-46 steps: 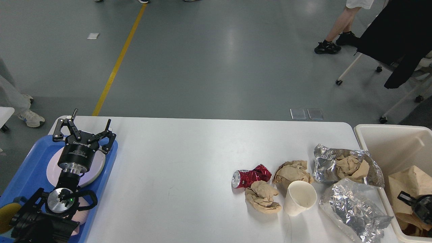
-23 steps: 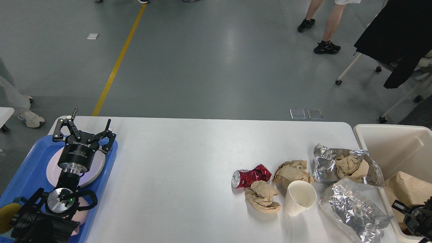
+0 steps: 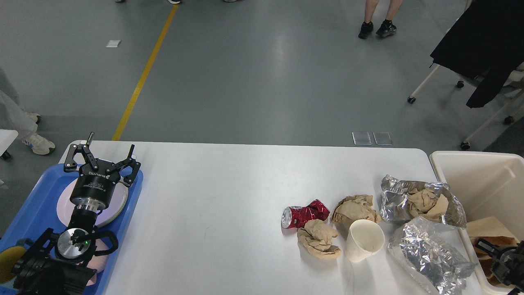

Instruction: Tidy desktop

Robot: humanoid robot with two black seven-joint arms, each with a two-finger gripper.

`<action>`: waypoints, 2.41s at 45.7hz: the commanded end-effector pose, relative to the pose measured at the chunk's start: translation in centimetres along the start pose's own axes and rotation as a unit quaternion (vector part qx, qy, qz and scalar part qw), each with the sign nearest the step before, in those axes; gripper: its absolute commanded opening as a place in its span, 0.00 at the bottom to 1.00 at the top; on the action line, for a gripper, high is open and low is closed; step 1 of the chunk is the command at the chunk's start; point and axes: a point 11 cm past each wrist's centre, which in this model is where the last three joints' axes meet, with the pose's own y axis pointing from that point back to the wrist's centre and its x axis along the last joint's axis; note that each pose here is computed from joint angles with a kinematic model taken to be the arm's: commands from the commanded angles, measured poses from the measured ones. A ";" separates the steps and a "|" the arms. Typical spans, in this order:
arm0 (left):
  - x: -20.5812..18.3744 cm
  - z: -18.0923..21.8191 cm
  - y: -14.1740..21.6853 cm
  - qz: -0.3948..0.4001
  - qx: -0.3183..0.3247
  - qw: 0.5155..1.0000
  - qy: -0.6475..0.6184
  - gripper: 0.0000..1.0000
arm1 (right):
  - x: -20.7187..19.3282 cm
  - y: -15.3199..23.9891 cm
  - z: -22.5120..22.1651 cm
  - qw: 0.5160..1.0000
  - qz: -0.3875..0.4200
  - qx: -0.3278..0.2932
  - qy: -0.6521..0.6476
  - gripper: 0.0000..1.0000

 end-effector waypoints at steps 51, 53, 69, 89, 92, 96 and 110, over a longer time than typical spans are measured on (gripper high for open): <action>0.0 0.0 0.0 0.000 0.000 1.000 0.000 0.97 | 16.4 30.6 -12.1 0.930 -0.252 0.088 0.253 1.00; 0.1 0.0 0.1 0.001 0.000 1.000 0.000 0.97 | 17.0 32.0 -12.7 0.931 -0.239 0.097 0.259 1.00; 0.0 0.0 0.0 0.000 0.000 1.000 0.000 0.97 | 16.5 36.7 -12.5 0.929 -0.225 0.129 0.264 0.99; 0.1 0.0 0.1 0.001 0.000 1.000 0.000 0.97 | 10.3 29.4 -8.7 0.919 -0.321 0.127 0.191 1.00; 0.1 0.0 0.1 0.001 0.000 1.000 0.000 0.97 | 8.4 27.6 -8.1 0.918 -0.332 0.115 0.185 1.00; 0.1 0.0 0.1 0.001 0.000 1.000 0.000 0.97 | 6.4 26.0 -7.3 0.916 -0.343 0.101 0.181 1.00; 0.0 0.0 0.0 0.000 0.000 1.000 0.000 0.97 | 2.1 24.6 -12.1 0.915 -0.323 0.175 0.167 0.92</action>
